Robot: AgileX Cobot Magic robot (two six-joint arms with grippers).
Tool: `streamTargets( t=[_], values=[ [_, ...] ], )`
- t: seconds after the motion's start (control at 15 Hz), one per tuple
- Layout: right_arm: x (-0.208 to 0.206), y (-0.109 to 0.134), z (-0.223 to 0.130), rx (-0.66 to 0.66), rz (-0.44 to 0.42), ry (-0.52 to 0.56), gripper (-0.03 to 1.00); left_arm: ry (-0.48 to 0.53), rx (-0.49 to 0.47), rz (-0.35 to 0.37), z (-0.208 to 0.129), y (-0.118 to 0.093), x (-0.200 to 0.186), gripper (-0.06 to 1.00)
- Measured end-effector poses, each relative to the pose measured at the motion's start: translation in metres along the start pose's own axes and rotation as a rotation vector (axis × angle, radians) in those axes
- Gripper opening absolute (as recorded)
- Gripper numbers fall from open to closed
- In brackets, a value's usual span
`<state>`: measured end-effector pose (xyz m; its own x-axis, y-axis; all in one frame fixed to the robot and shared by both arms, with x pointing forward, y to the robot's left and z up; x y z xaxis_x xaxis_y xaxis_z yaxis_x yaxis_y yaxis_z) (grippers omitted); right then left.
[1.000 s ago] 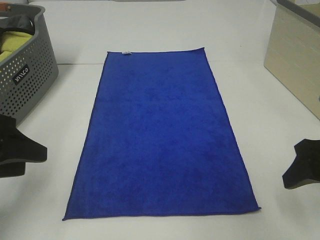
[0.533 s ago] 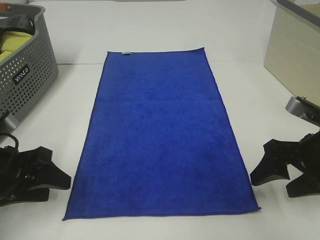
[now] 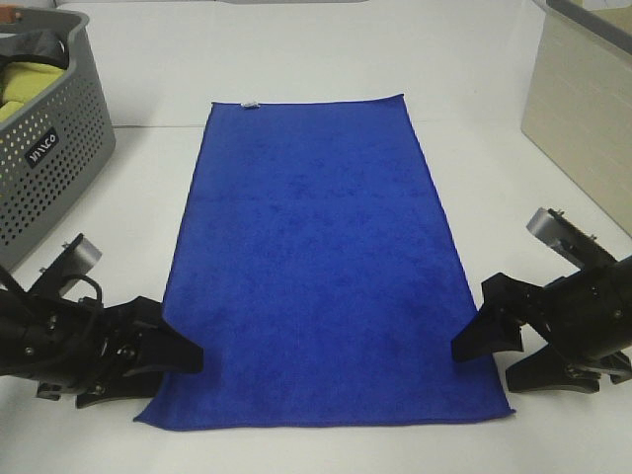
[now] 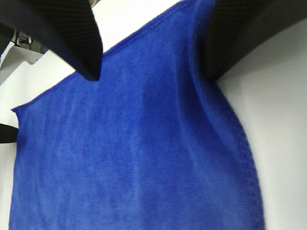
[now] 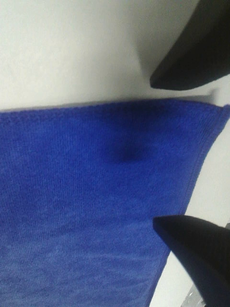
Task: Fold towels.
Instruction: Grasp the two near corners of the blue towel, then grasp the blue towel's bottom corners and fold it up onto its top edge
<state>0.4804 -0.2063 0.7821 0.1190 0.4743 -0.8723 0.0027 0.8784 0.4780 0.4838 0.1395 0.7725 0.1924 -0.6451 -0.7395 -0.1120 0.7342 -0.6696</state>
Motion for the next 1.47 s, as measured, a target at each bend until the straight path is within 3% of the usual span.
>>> streamTargets(
  t=[0.13, 0.27, 0.47, 0.53, 0.6, 0.87, 1.27, 1.47],
  values=[
    [0.011, 0.014, 0.0, -0.051, 0.008, 0.021, 0.68, 0.017, 0.007, -0.019, 0.0, -0.006, 0.007, 0.6],
    [0.016, 0.02, 0.003, -0.008, 0.001, 0.018, 0.6, 0.018, 0.002, -0.01, -0.001, -0.003, 0.008, 0.5],
    [0.018, 0.008, 0.006, 0.018, -0.058, 0.003, 0.23, 0.018, 0.013, 0.037, -0.001, 0.007, 0.01, 0.11],
    [0.019, 0.006, 0.007, 0.017, -0.069, 0.0, 0.1, 0.02, 0.027, 0.044, -0.001, 0.009, 0.01, 0.02],
    [0.019, 0.005, 0.007, 0.017, -0.072, 0.0, 0.01, 0.017, 0.032, 0.046, -0.001, 0.009, 0.009, 0.01],
    [0.013, 0.007, -0.001, 0.009, -0.068, 0.005, 0.0, -0.01, 0.058, 0.062, -0.01, 0.006, -0.008, 0.0],
    [-0.013, 0.025, -0.053, 0.015, 0.0, 0.028, 0.0, 0.027, 0.031, 0.077, -0.081, 0.017, -0.041, 0.0],
    [-0.022, 0.03, -0.056, 0.006, 0.015, 0.001, 0.0, 0.004, 0.061, 0.039, -0.087, 0.008, -0.05, 0.0]
  ],
)
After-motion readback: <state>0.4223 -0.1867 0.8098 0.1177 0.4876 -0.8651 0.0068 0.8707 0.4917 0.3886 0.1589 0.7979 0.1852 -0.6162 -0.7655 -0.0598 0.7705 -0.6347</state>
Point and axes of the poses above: a point on each arm's last joint axis where the gripper is mounted, x pointing out along that axis toward the gripper, y along the wrist's bending axis when the last joint is at zero, z = x × y, the point moved 10 cm from there along x, pointing out along that axis toward the gripper, and after that the axes turned 4 degrees about -x, right-handed, at the moved point
